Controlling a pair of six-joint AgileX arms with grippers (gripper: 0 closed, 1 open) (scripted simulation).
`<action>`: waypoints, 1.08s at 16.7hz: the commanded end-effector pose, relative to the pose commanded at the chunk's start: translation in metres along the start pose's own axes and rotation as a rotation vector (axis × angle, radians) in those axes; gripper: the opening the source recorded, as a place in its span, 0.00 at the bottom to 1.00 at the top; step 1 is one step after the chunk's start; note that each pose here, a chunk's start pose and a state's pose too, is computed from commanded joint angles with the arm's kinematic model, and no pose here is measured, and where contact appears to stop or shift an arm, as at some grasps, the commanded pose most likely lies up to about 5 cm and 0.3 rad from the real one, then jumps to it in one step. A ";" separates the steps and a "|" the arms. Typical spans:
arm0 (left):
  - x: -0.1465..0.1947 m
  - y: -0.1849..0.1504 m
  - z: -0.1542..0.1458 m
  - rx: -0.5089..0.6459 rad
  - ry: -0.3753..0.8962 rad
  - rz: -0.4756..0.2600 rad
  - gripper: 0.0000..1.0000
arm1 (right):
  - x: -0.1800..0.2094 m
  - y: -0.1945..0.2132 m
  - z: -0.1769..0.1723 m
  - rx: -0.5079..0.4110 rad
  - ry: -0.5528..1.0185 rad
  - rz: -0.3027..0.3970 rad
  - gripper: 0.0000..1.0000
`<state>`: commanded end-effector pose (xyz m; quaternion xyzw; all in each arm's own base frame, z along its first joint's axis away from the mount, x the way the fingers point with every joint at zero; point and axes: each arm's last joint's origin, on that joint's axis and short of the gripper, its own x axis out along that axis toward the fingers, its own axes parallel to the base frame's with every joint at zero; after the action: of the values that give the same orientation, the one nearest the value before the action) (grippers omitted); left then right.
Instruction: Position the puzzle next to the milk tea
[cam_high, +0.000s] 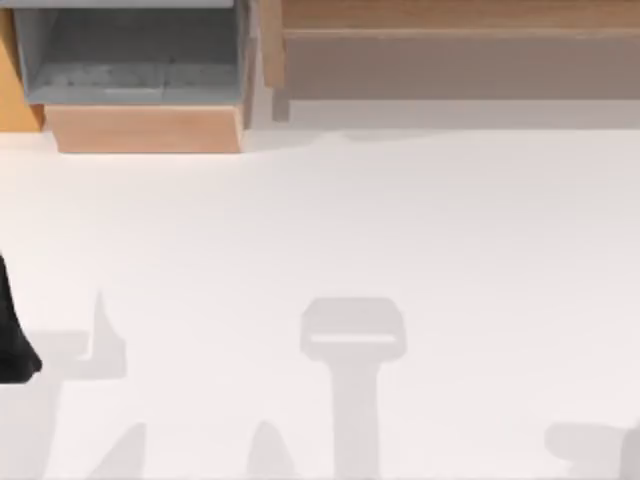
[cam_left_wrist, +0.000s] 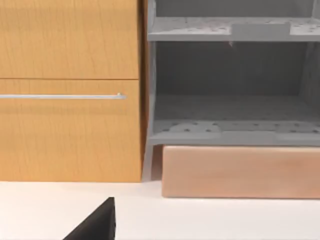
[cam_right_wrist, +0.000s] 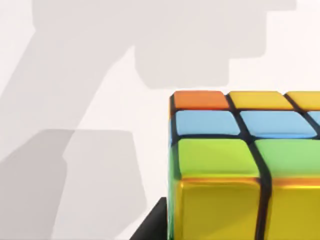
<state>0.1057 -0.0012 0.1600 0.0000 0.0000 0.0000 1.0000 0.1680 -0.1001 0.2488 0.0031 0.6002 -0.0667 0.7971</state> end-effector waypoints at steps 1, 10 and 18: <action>0.000 0.000 0.000 0.000 0.000 0.000 1.00 | 0.012 0.005 -0.016 -0.021 0.074 0.028 0.00; 0.000 0.000 0.000 0.000 0.000 0.000 1.00 | 0.045 0.020 -0.069 -0.089 0.278 0.103 0.00; 0.000 0.000 0.000 0.000 0.000 0.000 1.00 | 0.050 0.022 -0.064 -0.194 0.301 0.094 0.00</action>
<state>0.1057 -0.0012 0.1600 0.0000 0.0000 0.0000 1.0000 0.1232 -0.0776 0.1813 -0.0360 0.7154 0.0302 0.6972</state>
